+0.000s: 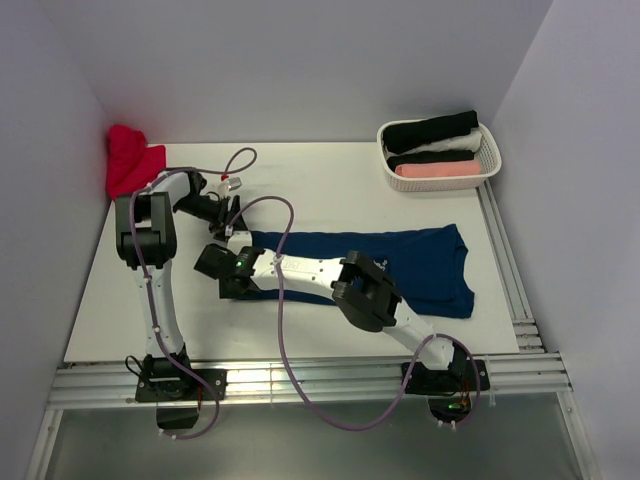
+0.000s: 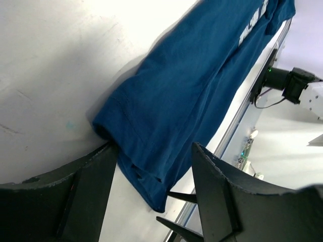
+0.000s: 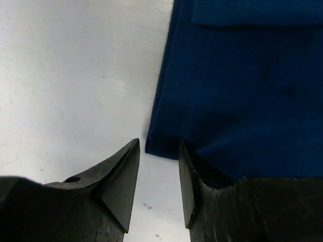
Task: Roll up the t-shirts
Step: Roll the tshirt
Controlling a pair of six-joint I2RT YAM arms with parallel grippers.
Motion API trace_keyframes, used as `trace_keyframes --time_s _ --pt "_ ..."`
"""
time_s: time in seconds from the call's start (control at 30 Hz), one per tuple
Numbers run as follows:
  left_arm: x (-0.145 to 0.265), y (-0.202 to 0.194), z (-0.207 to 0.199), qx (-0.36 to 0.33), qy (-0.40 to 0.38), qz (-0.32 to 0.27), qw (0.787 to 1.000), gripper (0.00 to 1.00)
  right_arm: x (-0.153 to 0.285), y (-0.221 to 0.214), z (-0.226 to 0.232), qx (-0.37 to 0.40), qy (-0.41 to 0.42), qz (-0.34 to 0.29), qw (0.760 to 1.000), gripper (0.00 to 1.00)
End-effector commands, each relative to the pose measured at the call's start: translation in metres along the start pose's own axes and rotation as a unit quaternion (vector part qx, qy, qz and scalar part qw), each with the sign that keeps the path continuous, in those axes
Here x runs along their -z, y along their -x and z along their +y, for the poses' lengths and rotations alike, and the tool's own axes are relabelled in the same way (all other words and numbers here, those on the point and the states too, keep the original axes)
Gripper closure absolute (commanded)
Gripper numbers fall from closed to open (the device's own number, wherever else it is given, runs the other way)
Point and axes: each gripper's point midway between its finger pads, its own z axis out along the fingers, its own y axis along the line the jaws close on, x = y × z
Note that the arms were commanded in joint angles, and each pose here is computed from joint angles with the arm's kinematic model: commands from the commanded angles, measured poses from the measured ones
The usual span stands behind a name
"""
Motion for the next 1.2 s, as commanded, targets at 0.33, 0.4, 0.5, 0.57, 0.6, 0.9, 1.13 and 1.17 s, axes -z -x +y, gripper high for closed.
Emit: trace_keyframes --time_s 0.33,0.4,0.5,0.57,0.6,0.9,1.13,1.17 --pt "-0.01 0.011 0.022 -0.015 0.052 -0.015 0.998 0.49 -0.007 -0.013 -0.015 0.026 -0.058 0.012 0.998 0.62" --pt "-0.018 0.013 0.016 -0.024 0.051 -0.009 0.998 0.58 -0.009 -0.014 -0.013 0.03 -0.054 0.015 0.998 0.73" --pt "-0.017 0.016 0.015 -0.024 0.054 -0.016 0.998 0.69 -0.008 -0.015 -0.01 0.038 -0.043 0.019 0.998 0.8" --pt "-0.015 0.018 0.012 -0.023 0.06 -0.022 0.998 0.85 -0.003 -0.014 -0.004 0.045 -0.028 0.02 0.998 0.81" --pt "-0.013 0.02 0.011 -0.026 0.063 -0.027 0.997 0.9 -0.002 -0.013 0.001 0.044 -0.017 0.018 0.999 0.82" --pt "0.023 0.033 0.006 -0.04 0.14 -0.08 0.986 1.0 0.024 -0.013 0.048 0.054 0.091 0.026 0.994 0.89" --pt "0.056 0.022 0.028 -0.022 0.213 -0.097 0.972 1.0 0.04 -0.005 0.063 0.032 0.141 0.012 0.989 0.89" --pt "0.058 0.021 0.028 -0.021 0.218 -0.097 0.971 1.0 0.049 0.0 0.067 0.026 0.153 0.005 0.988 0.89"
